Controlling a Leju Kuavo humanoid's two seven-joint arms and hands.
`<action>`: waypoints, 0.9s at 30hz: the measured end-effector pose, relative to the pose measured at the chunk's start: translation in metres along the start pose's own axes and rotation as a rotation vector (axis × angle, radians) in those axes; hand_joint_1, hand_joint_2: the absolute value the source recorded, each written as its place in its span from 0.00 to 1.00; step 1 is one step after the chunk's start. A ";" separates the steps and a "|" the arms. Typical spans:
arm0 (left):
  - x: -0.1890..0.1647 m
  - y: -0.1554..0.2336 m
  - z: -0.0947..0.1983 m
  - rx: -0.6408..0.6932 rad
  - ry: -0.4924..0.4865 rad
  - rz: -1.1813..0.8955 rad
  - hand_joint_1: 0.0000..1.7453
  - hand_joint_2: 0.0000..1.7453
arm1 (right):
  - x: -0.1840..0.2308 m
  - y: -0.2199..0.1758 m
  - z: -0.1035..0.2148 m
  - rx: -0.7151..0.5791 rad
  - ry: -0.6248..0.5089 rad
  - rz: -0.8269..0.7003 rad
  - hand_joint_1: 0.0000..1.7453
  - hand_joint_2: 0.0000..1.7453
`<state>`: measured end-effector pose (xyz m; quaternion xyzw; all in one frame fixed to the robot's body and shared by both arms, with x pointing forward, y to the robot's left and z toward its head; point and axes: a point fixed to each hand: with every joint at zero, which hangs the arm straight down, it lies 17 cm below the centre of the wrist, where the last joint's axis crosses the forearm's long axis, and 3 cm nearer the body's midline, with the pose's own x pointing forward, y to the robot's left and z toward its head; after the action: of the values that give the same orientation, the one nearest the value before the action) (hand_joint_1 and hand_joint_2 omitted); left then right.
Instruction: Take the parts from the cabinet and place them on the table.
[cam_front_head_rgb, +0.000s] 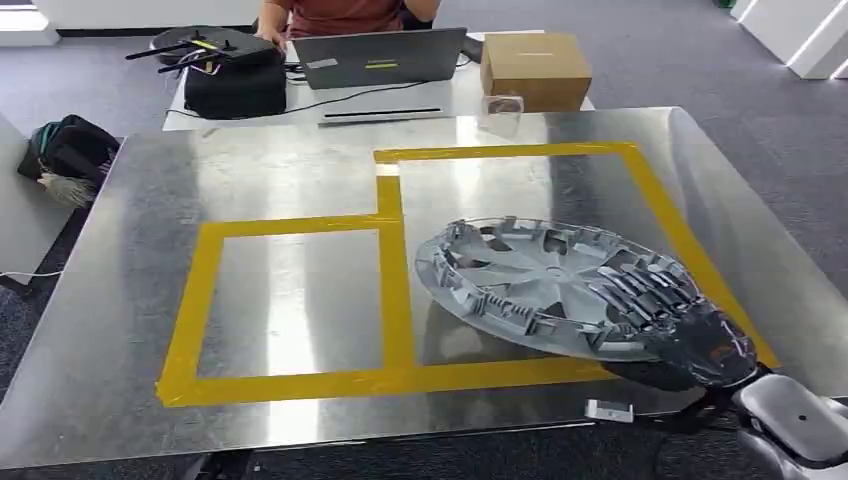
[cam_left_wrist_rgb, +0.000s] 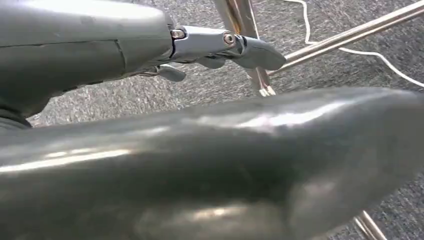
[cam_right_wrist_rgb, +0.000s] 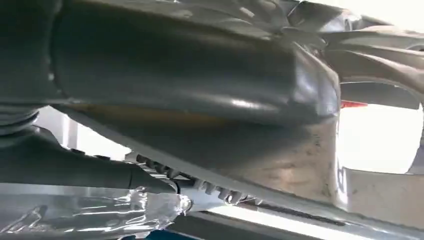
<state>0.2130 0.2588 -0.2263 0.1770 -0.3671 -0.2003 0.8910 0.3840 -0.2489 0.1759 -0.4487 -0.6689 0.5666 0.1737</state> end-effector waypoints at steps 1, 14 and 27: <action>-0.001 0.000 0.000 0.000 0.002 -0.002 0.00 0.00 | 0.000 0.000 0.000 -0.001 0.002 -0.005 0.00 0.00; -0.005 0.005 -0.001 0.005 0.015 -0.013 0.00 0.00 | -0.001 -0.002 -0.003 -0.010 0.006 -0.014 0.00 0.00; -0.007 0.013 -0.005 0.019 0.020 -0.010 0.00 0.00 | -0.001 -0.005 -0.007 -0.024 0.014 -0.044 0.00 0.00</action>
<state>0.2152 0.2744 -0.2272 0.1894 -0.3591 -0.1992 0.8919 0.3877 -0.2452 0.1830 -0.4397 -0.6843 0.5515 0.1854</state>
